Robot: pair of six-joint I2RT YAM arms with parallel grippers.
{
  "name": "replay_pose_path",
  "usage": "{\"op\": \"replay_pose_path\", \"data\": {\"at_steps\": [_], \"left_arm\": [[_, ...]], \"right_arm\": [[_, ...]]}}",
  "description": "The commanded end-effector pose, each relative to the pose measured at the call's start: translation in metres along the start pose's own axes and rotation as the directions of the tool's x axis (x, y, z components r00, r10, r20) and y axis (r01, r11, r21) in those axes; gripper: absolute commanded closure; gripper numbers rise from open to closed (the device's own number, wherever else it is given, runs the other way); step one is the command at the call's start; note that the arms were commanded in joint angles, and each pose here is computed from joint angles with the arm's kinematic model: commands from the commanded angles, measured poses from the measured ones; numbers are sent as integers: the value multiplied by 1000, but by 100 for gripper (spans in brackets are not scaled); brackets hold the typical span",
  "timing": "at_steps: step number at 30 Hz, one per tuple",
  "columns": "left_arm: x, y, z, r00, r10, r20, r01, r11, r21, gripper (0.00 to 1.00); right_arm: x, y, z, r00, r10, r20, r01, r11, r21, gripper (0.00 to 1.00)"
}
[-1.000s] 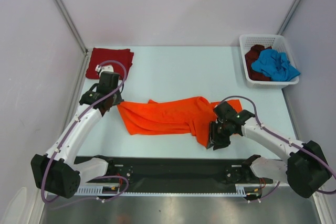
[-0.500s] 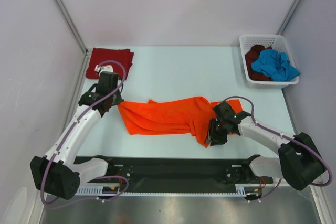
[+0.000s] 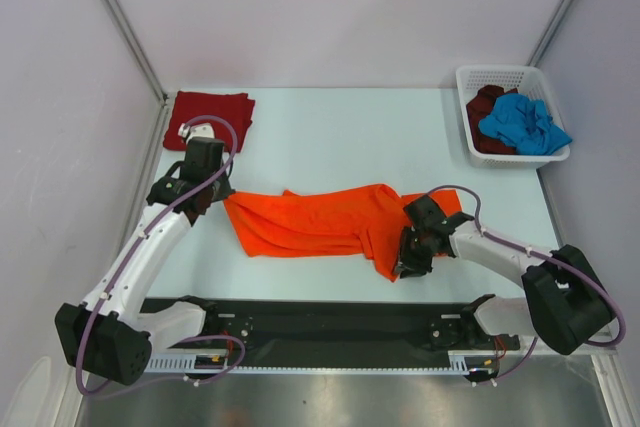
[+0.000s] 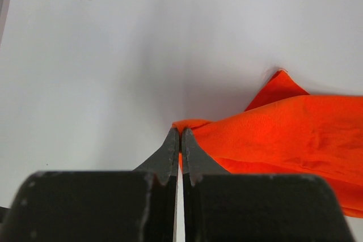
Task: Fold and stack the t-shirts
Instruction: Flatten the tshirt out
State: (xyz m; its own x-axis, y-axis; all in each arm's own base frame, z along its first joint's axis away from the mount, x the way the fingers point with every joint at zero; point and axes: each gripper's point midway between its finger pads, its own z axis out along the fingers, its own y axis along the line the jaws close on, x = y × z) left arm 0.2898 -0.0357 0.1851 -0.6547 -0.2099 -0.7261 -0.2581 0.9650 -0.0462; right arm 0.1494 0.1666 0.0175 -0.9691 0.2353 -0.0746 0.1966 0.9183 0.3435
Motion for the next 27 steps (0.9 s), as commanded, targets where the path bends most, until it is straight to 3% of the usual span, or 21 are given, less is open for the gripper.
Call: {"op": "replay_pose_path", "data": {"at_steps": [1, 12, 17, 19, 20, 22, 24, 27], "left_arm": [[-6, -2, -4, 999, -25, 31, 24, 1000, 20, 100], [-6, 0, -4, 999, -20, 33, 20, 1000, 16, 100], [-4, -1, -2, 999, -21, 29, 20, 1000, 17, 100], [-4, -1, -2, 999, -22, 28, 21, 1000, 17, 100], [-4, 0, -2, 999, -21, 29, 21, 1000, 14, 100], [-4, 0, -2, 999, -22, 28, 22, 1000, 12, 100], [-4, 1, -6, 999, -26, 24, 25, 1000, 12, 100], [-16, 0, -18, 998, -54, 42, 54, 998, 20, 100]], "right_arm": [[1, 7, 3, 1000, -6, -7, 6, 1000, -28, 68], [5, 8, -4, 1000, -23, -21, 22, 999, -30, 60], [10, 5, 6, 999, -7, -51, 5, 999, -34, 65], [9, 9, 11, 999, -9, -51, 6, 998, -59, 73], [9, 9, 15, 998, -6, -59, 2, 998, -56, 87], [6, 10, 15, 998, -6, -60, 4, 999, -45, 100], [2, 13, 6, 999, -30, -36, 29, 999, -43, 100], [-28, 29, -39, 993, -70, 97, 76, 996, -54, 100]]}}
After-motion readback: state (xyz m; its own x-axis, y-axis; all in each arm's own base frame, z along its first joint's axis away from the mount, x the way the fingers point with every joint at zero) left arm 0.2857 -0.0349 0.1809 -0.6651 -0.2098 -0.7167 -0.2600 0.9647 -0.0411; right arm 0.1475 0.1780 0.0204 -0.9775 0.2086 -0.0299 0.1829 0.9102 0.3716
